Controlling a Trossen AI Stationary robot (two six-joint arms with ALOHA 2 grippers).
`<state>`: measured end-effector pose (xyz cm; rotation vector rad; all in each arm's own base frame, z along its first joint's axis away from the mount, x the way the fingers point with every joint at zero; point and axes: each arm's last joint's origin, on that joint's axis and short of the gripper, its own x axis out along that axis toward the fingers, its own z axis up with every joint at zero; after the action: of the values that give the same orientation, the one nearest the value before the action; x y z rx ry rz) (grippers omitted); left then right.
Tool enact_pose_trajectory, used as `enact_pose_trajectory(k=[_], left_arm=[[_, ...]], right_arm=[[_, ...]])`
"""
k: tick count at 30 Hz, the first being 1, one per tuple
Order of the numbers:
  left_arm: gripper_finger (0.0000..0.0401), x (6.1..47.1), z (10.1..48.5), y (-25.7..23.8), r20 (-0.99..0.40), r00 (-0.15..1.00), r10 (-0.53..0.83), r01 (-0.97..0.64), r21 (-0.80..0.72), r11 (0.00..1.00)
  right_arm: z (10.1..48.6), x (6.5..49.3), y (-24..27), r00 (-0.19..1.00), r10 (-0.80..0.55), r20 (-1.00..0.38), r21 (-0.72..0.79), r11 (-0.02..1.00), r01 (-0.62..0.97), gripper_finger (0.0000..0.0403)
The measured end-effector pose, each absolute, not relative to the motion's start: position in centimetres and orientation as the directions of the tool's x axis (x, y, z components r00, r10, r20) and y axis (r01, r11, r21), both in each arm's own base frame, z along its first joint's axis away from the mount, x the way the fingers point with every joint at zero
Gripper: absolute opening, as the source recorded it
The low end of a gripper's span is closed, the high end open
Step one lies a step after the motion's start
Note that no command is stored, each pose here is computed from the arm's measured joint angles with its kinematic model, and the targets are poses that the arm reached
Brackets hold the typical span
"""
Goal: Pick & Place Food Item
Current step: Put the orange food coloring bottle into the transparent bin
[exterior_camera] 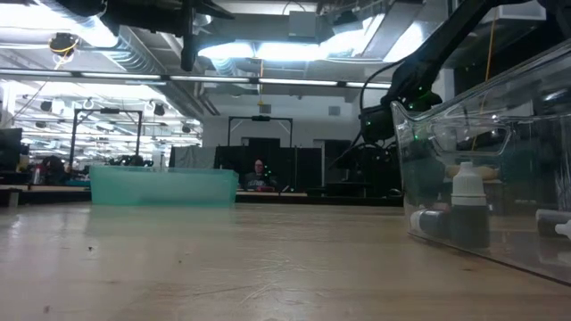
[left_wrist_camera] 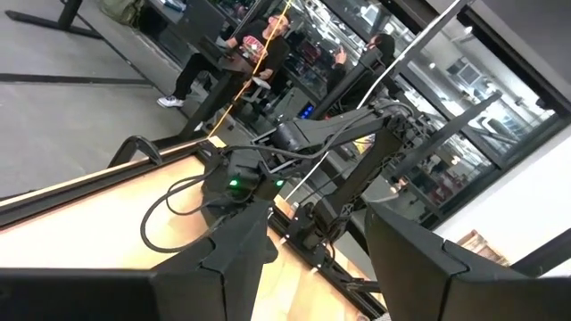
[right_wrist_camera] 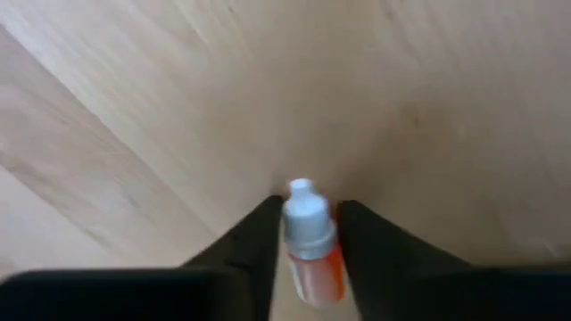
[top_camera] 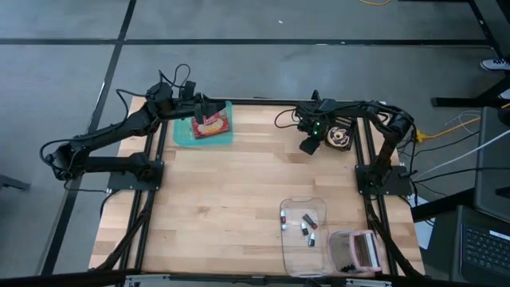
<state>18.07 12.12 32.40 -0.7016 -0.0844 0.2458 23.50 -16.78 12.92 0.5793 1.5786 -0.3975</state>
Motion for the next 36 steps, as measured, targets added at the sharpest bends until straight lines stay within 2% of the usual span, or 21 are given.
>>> enact_pose_trajectory(k=[3,4,7,13,17,22,27,33,36], left_arm=[[0.0184,18.1,32.4,12.1,-0.005,0.968,0.252,-0.195,-0.647,0.737],[0.0184,18.1,32.4,12.1,-0.005,0.968,0.252,-0.195,-0.647,0.737],[0.0184,18.1,32.5,12.1,0.001,0.968,0.252,-0.193,-0.639,0.745],[0.0184,18.0,33.2,12.1,0.074,0.965,0.253,-0.164,-0.581,0.797],[0.0184,18.0,33.8,12.1,0.135,0.959,0.249,-0.139,-0.541,0.830],[0.0184,17.9,34.3,12.0,0.183,0.952,0.244,-0.121,-0.508,0.853],[0.0184,17.9,34.5,12.0,0.195,0.954,0.229,-0.109,-0.486,0.867],[0.0184,17.9,34.5,11.8,0.195,0.964,0.180,-0.069,-0.472,0.879],[0.0184,17.9,34.5,11.8,0.199,0.967,0.158,-0.049,-0.466,0.883]], right_arm=[[12.9,23.5,-16.7,-0.006,0.155,-0.988,0.123,0.800,0.587,0.0055],[12.9,23.5,-16.7,-0.002,0.160,-0.987,0.127,0.797,0.590,0.0051],[12.9,23.6,-16.7,0.017,0.183,-0.983,0.155,0.776,0.612,0.0051],[12.8,24.4,-15.9,0.147,0.347,-0.926,0.354,0.668,0.654,0.0051],[14.2,26.3,-15.4,0.227,0.392,-0.892,0.441,0.639,0.630,0.0051],[17.5,29.8,-14.9,0.376,0.440,-0.816,0.579,0.620,0.529,0.0051],[22.0,33.3,-14.6,0.513,0.412,-0.753,0.636,0.655,0.408,0.0051],[26.6,35.5,-14.3,0.612,0.380,-0.694,0.660,0.675,0.330,0.0051],[28.4,36.2,-13.9,0.642,0.406,-0.650,0.687,0.675,0.269,0.0051]])
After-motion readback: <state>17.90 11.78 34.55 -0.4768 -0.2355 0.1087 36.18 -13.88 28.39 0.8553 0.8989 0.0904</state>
